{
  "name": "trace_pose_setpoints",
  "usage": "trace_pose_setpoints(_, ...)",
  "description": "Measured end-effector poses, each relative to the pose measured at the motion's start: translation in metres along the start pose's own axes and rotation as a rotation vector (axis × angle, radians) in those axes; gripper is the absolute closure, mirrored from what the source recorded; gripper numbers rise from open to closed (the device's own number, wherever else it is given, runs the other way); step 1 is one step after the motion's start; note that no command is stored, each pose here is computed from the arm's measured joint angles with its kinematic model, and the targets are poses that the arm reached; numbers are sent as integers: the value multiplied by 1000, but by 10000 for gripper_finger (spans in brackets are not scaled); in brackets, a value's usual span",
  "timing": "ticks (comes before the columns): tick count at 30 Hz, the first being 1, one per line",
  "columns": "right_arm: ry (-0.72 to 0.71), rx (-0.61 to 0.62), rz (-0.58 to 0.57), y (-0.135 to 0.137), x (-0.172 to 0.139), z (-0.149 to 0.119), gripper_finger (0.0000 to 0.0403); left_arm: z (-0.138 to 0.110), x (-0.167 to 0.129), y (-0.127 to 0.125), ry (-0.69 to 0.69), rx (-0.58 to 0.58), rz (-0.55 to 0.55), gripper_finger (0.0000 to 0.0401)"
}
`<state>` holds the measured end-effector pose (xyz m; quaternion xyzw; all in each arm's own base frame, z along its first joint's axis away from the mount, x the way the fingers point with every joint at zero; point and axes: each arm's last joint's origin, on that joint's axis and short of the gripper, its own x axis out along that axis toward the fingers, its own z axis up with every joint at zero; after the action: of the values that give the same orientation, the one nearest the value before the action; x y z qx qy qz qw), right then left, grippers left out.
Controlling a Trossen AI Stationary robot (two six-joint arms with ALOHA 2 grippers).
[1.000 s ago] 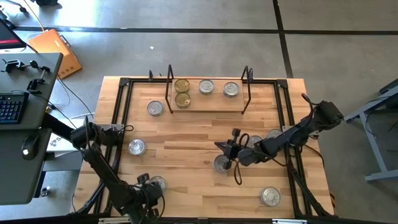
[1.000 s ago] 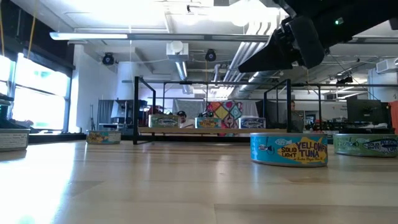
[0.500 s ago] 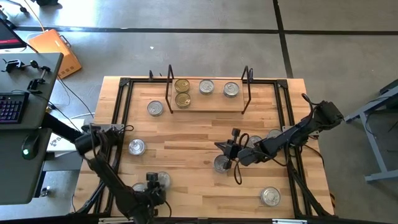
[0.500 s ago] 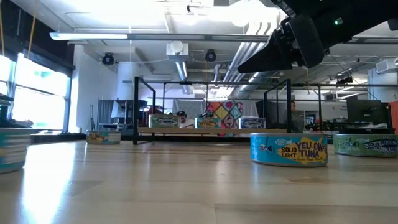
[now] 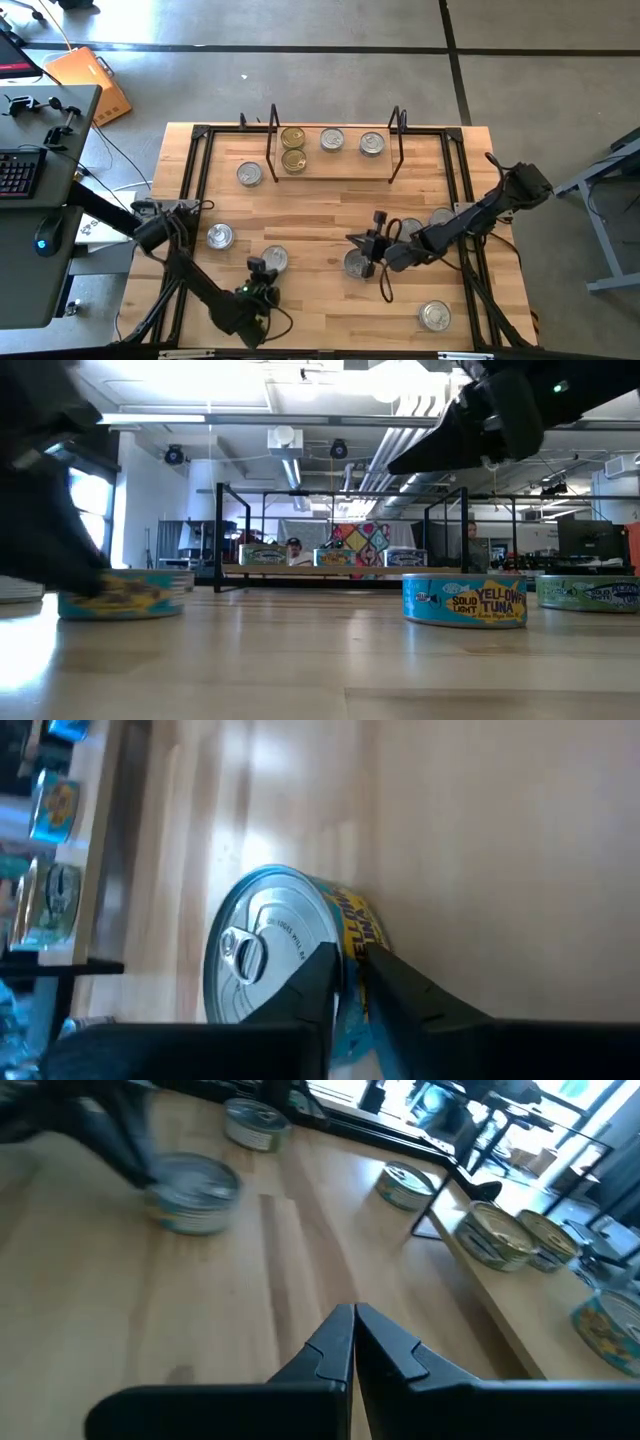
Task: Stack canned seafood by type on shelf
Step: Put the yellow and blue tuna can aligned with the other yellow and blue tuna can on the shelf
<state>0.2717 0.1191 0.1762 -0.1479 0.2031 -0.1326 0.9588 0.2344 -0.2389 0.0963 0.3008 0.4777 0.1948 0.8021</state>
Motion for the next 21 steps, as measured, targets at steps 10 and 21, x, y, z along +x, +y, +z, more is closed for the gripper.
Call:
trace_pose_setpoints(10,-58,-45,51,26,-26,2,399,20,3,11,-4,-13,5,400)
trace_pose_setpoints(21,-99,-74,-17,43,-51,1,399,64,12,55,-114,69,-56,400)
